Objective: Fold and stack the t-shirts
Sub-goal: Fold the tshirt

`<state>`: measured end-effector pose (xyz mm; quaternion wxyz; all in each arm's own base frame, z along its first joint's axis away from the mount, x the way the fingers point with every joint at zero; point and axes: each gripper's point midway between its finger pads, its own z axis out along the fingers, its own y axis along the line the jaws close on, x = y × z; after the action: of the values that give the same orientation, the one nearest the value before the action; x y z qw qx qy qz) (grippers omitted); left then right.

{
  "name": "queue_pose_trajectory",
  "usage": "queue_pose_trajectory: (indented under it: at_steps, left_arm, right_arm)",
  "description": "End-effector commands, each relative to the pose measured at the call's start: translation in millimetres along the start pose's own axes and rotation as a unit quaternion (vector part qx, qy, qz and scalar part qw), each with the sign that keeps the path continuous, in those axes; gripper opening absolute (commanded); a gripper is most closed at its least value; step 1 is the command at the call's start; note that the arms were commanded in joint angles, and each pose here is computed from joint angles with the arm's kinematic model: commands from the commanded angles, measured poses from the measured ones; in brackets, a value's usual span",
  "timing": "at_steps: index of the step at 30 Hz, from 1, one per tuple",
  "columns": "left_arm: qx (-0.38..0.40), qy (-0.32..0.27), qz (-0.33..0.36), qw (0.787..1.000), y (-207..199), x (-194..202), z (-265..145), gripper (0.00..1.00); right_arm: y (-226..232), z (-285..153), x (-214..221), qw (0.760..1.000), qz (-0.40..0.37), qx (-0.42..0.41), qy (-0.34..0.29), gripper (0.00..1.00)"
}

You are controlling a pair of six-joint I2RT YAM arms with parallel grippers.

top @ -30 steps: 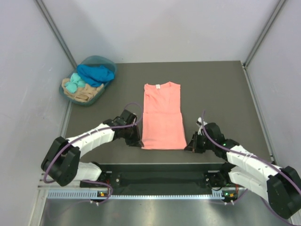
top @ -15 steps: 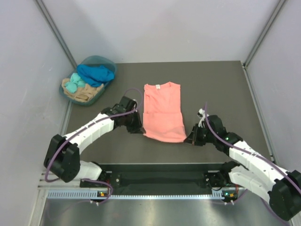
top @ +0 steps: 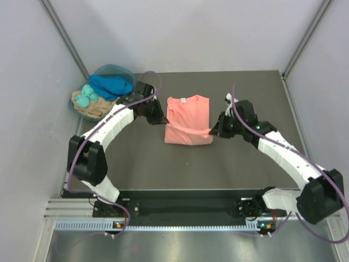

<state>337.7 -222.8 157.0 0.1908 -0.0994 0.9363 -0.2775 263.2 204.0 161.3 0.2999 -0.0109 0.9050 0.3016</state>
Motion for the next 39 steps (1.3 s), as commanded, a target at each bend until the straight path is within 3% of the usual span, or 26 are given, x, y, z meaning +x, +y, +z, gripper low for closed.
queue_pose_trajectory:
  at_steps: [1,13,21,26,31,39]
  left_arm:
    - [0.034,-0.029,0.011,0.999,-15.5,-40.9,-5.9,0.0]
    - [0.183,-0.09,0.008,0.979,-54.6,-149.0,8.2,0.0]
    - [0.276,-0.099,-0.032,0.956,-47.6,-189.6,59.3,0.0]
    - [0.289,-0.096,-0.047,0.951,-26.9,-210.7,115.4,0.0]
    - [0.297,-0.112,-0.051,0.947,-18.7,-233.3,135.9,0.0]
    - [0.282,-0.144,-0.044,0.948,-19.7,-253.6,113.4,0.0]
  right_arm:
    - [11.9,-1.6,-49.9,0.999,-0.028,-0.001,-0.039,0.0]
    - [10.0,28.4,-151.5,0.996,-0.041,-0.013,-0.075,0.0]
    - [-5.5,79.4,-190.1,0.995,-0.034,-0.052,-0.076,0.0]
    - [-29.1,115.4,-212.4,0.994,-0.012,-0.068,-0.089,0.05]
    - [-56.6,165.2,-225.0,0.994,0.002,-0.088,-0.06,0.11]
    - [-65.1,175.6,-234.7,0.991,-0.01,-0.11,-0.072,0.0]
